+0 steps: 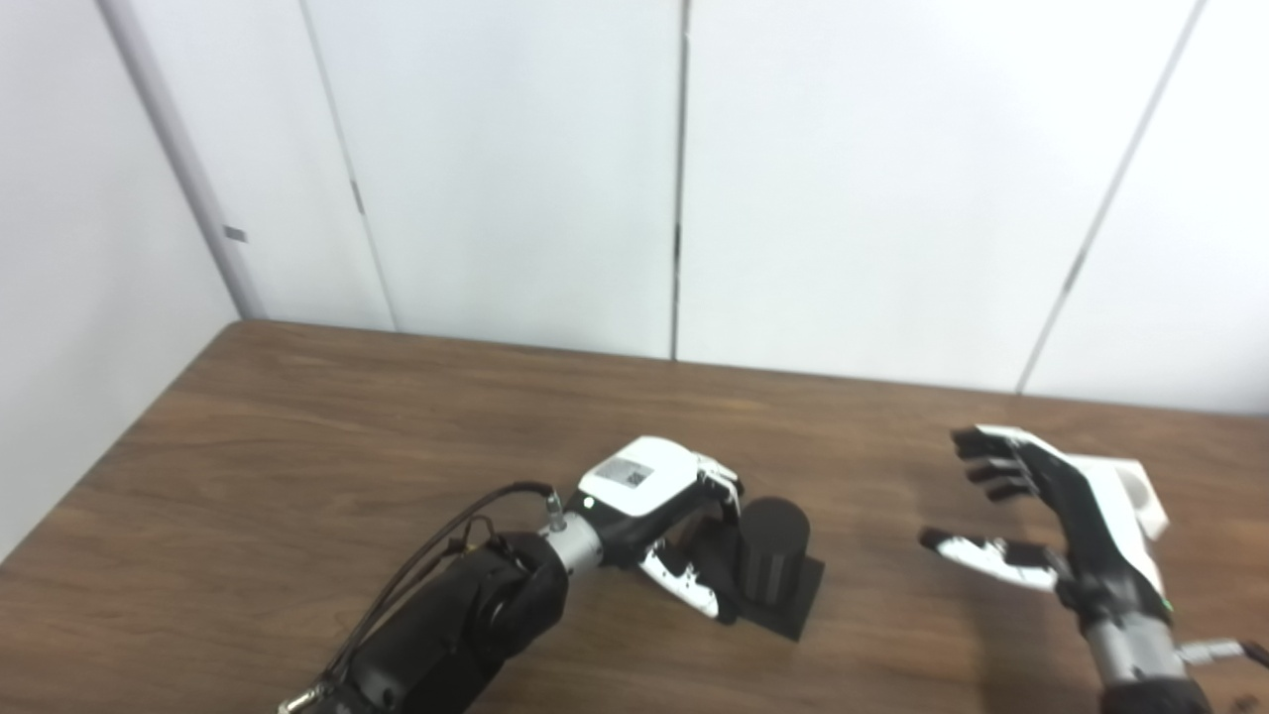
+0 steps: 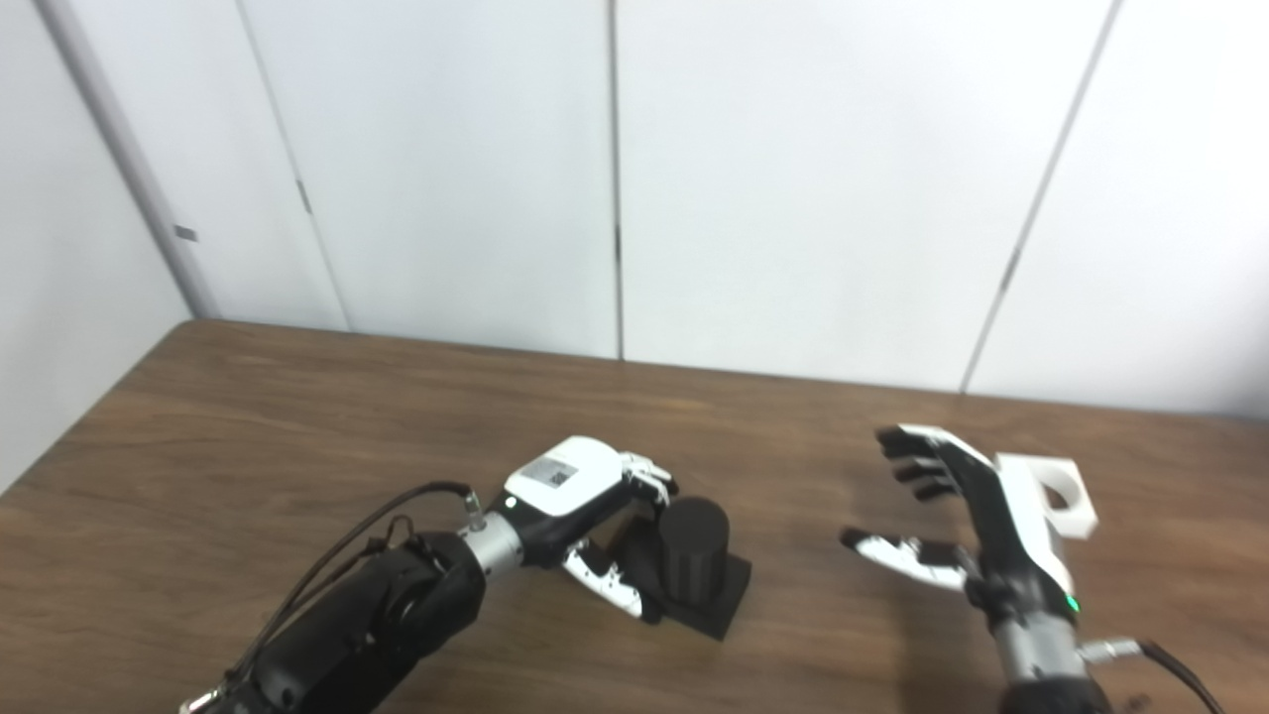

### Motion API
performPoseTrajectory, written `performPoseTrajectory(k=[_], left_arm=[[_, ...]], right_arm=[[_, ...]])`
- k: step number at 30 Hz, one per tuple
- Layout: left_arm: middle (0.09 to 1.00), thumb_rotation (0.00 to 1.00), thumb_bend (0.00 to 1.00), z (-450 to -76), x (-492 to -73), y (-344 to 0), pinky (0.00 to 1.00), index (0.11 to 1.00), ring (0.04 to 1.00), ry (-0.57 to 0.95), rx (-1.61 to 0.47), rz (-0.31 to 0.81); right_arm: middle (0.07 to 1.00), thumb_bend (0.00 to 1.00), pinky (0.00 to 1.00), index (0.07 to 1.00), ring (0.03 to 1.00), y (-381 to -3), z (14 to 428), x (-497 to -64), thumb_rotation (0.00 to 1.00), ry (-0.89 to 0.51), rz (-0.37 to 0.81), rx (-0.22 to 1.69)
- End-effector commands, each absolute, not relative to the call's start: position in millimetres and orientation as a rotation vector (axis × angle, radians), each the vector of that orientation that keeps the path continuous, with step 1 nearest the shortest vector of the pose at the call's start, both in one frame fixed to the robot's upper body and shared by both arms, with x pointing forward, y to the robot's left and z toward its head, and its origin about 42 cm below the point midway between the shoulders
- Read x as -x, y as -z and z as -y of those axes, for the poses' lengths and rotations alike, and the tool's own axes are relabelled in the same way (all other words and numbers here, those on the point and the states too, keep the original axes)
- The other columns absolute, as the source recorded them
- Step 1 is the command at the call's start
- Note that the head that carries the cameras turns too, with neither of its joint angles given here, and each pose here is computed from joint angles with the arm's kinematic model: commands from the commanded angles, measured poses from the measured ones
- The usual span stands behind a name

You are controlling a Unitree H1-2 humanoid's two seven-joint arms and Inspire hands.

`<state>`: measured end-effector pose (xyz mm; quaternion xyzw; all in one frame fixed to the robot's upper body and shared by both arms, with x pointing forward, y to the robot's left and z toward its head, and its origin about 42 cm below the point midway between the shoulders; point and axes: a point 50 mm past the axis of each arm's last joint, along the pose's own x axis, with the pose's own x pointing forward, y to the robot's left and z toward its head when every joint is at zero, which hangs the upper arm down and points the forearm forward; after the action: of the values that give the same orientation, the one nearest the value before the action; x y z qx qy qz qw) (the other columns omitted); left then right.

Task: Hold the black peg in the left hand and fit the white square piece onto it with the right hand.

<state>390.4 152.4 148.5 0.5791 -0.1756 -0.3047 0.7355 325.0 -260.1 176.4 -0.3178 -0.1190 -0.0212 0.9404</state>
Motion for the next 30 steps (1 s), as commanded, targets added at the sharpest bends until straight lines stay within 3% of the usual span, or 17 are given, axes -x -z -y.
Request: performPoseTrajectory(k=[1,9,12,15,17,23,30], left_arm=[[0.831,0.07,0.52,-150.4,-381.7,-120.9,0.7,0.49,0.859,0.763,-1.379,0.312],[0.844,0.07,0.52,-160.2,-381.6,-115.4,0.75,0.491,0.853,0.775,-1.474,0.264],[0.83,0.07,0.52,-169.8,-379.2,-112.5,0.72,0.49,0.843,0.749,-1.452,0.299],[0.825,0.07,0.52,-177.5,-376.9,-110.2,0.71,0.49,0.838,0.736,-1.437,0.318],[0.824,0.07,0.52,-183.5,-375.9,-110.1,0.72,0.49,0.837,0.74,-1.442,0.316],[0.824,0.07,0.52,-195.1,-374.0,-105.7,0.73,0.491,0.844,0.751,-1.457,0.306],[0.812,0.06,0.52,-206.4,-374.4,-99.6,0.71,0.49,0.824,0.756,-1.445,0.327]], right_arm=[[0.705,0.58,0.6,0.707,0.649,-198.9,257.3,-331.5,0.02,0.061,0.343,0.647],[0.709,0.57,0.57,0.727,0.646,-214.1,262.0,-331.7,0.13,0.033,0.369,0.717],[0.721,0.63,0.55,0.735,0.652,-238.5,281.3,-333.8,0.13,-0.033,0.379,0.876],[0.881,0.71,0.65,0.749,0.828,-262.0,298.3,-336.6,0.15,-0.081,0.34,1.056],[0.923,0.75,0.67,0.769,0.87,-280.2,308.8,-341.3,0.17,-0.102,0.293,1.187],[0.905,0.84,0.75,0.817,0.871,-318.5,332.8,-363.8,0.19,-0.117,0.133,1.445],[0.911,0.89,0.89,0.831,0.9,-330.6,347.3,-387.1,0.15,-0.128,-0.013,1.572]])
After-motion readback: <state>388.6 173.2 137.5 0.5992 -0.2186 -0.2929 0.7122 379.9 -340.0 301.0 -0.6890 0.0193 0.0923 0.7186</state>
